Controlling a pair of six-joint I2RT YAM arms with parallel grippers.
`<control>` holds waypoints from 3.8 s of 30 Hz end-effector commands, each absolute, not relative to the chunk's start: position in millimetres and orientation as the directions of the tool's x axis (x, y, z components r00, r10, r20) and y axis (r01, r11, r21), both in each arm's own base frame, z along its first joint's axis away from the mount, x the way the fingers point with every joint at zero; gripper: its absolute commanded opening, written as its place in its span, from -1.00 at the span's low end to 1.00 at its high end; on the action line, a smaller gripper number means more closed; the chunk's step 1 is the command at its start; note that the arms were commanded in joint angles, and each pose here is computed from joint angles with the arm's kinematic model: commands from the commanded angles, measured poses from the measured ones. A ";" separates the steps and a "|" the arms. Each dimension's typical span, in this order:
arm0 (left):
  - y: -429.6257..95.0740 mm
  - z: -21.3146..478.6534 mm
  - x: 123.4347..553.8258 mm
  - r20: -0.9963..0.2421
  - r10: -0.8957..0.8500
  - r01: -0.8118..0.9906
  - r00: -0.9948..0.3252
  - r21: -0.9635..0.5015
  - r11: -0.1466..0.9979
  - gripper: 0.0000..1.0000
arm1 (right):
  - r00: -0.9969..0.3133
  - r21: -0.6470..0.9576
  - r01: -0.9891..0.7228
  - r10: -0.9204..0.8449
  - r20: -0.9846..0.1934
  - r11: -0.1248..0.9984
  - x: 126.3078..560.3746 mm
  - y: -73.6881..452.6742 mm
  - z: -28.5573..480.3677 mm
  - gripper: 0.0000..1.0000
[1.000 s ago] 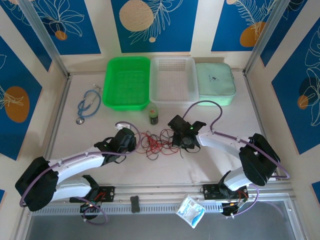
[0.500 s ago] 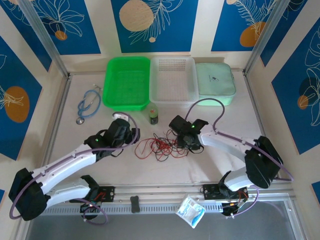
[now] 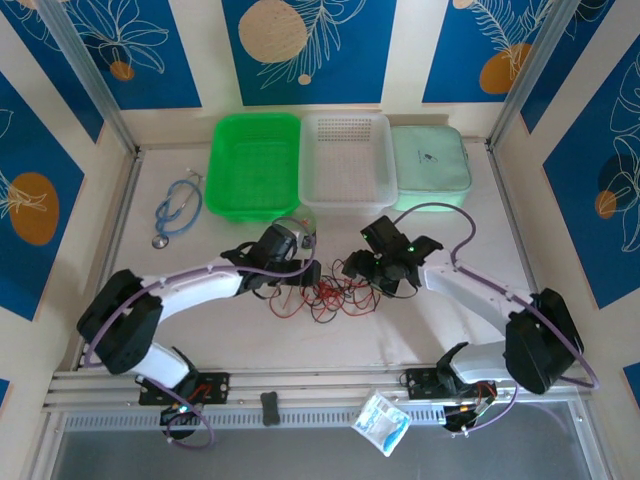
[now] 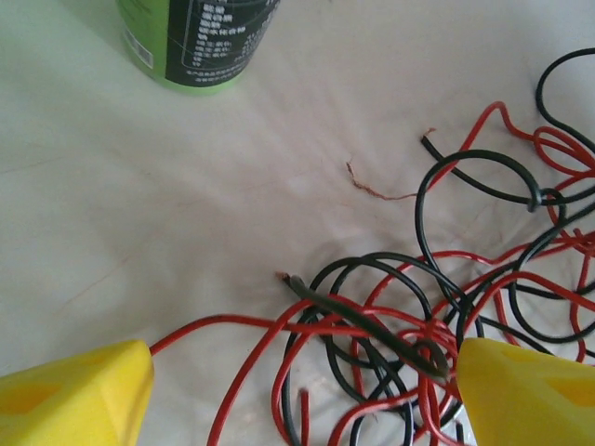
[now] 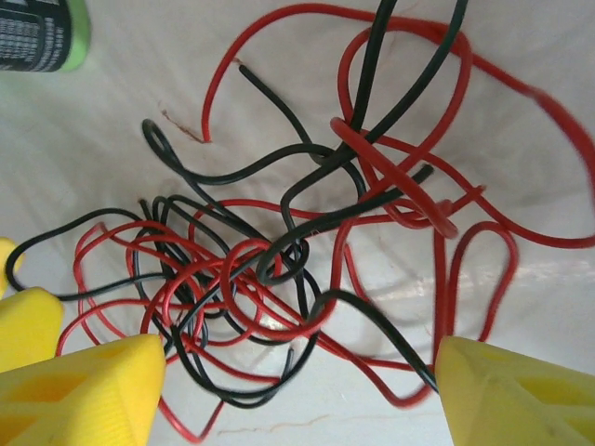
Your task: Untangle the cables
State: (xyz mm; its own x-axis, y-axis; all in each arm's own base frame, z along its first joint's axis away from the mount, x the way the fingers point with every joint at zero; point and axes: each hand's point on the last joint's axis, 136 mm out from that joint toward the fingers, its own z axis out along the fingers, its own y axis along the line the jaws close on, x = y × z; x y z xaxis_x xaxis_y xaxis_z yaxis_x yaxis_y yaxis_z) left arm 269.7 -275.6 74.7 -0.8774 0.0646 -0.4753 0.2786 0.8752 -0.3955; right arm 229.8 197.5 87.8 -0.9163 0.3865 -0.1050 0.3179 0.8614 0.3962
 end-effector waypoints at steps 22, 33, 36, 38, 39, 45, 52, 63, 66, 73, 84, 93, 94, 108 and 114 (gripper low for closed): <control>-233.6 83.8 273.5 -0.535 0.026 0.196 -0.844 -0.262 0.945 -1.00 | -0.891 0.325 0.360 0.425 -0.157 0.875 235.9 166.3 52.6 -1.00; -171.6 179.5 265.4 -0.758 0.025 0.204 -0.652 -0.143 0.969 -0.87 | -0.889 0.639 0.051 0.326 -0.321 0.768 246.6 194.3 98.8 -1.00; -163.0 160.8 256.1 -0.736 0.025 0.185 -0.677 -0.137 0.973 -0.79 | -0.881 0.617 0.083 0.346 -0.322 0.783 245.3 186.6 88.4 -1.00; -162.2 140.3 249.3 -0.701 0.026 0.178 -0.712 -0.144 0.973 -0.79 | -0.883 0.604 0.106 0.354 -0.308 0.790 243.2 183.5 77.0 -1.00; -162.8 128.5 245.9 -0.682 0.023 0.174 -0.731 -0.154 0.973 -0.78 | -0.885 0.600 0.112 0.354 -0.301 0.792 242.3 183.6 70.3 -1.00; -160.0 84.1 230.1 -0.615 -0.014 0.138 -0.789 -0.199 0.970 -0.74 | -0.897 0.507 0.139 0.325 -0.300 0.850 226.5 183.0 32.8 -1.00; -154.9 87.1 208.1 -0.582 -0.031 0.148 -0.813 -0.257 0.955 -0.11 | -0.918 0.349 0.217 0.312 -0.244 0.912 194.8 165.8 24.7 -0.87; -167.3 75.2 188.4 -0.502 -0.050 0.157 -0.863 -0.360 0.920 0.55 | -0.948 0.232 0.247 0.284 -0.141 0.941 166.3 149.1 63.6 -0.27; -178.9 89.6 194.1 -0.496 -0.047 0.169 -0.867 -0.383 0.908 0.62 | -0.951 0.269 0.237 0.279 -0.132 0.933 164.8 154.7 81.9 -0.18; -202.3 73.7 205.2 -0.408 0.010 0.170 -0.913 -0.358 0.918 0.64 | -0.945 0.450 0.251 0.317 -0.077 0.857 185.4 204.4 103.4 0.10; -213.4 26.7 194.7 -0.271 0.142 0.213 -0.952 -0.253 0.944 0.63 | -0.934 0.337 0.326 0.357 -0.031 0.883 215.4 236.4 48.3 0.10; -182.6 4.0 189.7 -0.193 0.139 0.150 -0.971 -0.045 0.988 0.52 | -0.932 0.210 0.349 0.362 -0.024 0.913 214.9 217.6 5.5 -0.07; -173.0 3.1 191.1 -0.189 0.128 0.128 -0.974 0.011 0.992 0.44 | -0.932 0.195 0.348 0.360 -0.028 0.917 214.5 214.3 3.9 -0.12; -122.8 31.6 225.4 -0.366 0.016 -0.072 -0.931 0.224 0.972 -0.72 | -0.945 0.006 0.259 0.255 -0.205 0.966 226.4 161.8 22.2 -1.00; -114.5 60.3 241.3 -0.474 -0.010 -0.116 -0.880 0.193 0.974 -0.95 | -0.942 -0.109 0.214 0.175 -0.287 0.971 234.2 139.4 43.2 -1.00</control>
